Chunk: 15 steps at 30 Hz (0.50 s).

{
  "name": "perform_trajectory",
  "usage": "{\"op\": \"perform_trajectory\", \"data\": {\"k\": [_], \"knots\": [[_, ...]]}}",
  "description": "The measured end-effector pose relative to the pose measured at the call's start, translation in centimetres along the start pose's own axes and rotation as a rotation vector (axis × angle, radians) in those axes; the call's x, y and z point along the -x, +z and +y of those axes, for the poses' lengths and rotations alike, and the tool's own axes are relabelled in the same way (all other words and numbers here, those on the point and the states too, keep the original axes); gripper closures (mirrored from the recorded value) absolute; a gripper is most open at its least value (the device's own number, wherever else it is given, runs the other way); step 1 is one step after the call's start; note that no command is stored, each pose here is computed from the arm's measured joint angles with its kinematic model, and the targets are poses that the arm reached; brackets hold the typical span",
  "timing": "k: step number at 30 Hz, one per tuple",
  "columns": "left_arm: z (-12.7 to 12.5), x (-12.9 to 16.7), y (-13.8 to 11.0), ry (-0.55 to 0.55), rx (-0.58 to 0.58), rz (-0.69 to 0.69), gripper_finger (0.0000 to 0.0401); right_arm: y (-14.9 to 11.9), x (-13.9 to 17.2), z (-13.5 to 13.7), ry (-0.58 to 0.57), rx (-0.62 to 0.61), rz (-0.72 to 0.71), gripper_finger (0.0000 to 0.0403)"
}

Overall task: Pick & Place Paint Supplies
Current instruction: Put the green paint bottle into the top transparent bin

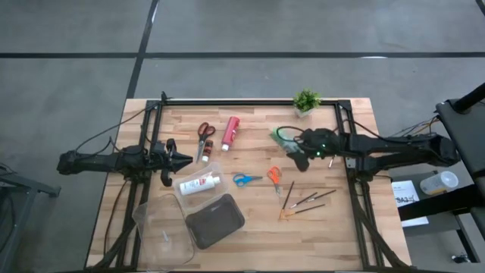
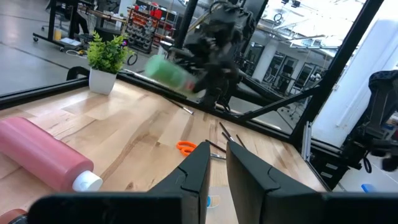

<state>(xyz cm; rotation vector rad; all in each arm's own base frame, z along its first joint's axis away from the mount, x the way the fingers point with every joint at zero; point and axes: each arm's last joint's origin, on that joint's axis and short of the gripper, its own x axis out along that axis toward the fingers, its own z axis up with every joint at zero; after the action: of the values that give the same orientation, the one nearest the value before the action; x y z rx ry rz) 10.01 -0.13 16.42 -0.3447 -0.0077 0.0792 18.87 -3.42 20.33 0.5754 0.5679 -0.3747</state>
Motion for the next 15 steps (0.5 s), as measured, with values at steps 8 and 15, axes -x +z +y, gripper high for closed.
{"op": "perform_trajectory", "data": {"k": [8,15], "knots": [[0.0,0.0,0.0,0.0,0.0,0.0,0.0339,0.9,0.5,4.1,0.183,0.23,-0.053,0.0175],[0.0,0.0,0.0,0.0,0.0,0.0,0.0339,3.1,-0.3,8.0,0.238,0.477,-0.082,0.0175]]}}
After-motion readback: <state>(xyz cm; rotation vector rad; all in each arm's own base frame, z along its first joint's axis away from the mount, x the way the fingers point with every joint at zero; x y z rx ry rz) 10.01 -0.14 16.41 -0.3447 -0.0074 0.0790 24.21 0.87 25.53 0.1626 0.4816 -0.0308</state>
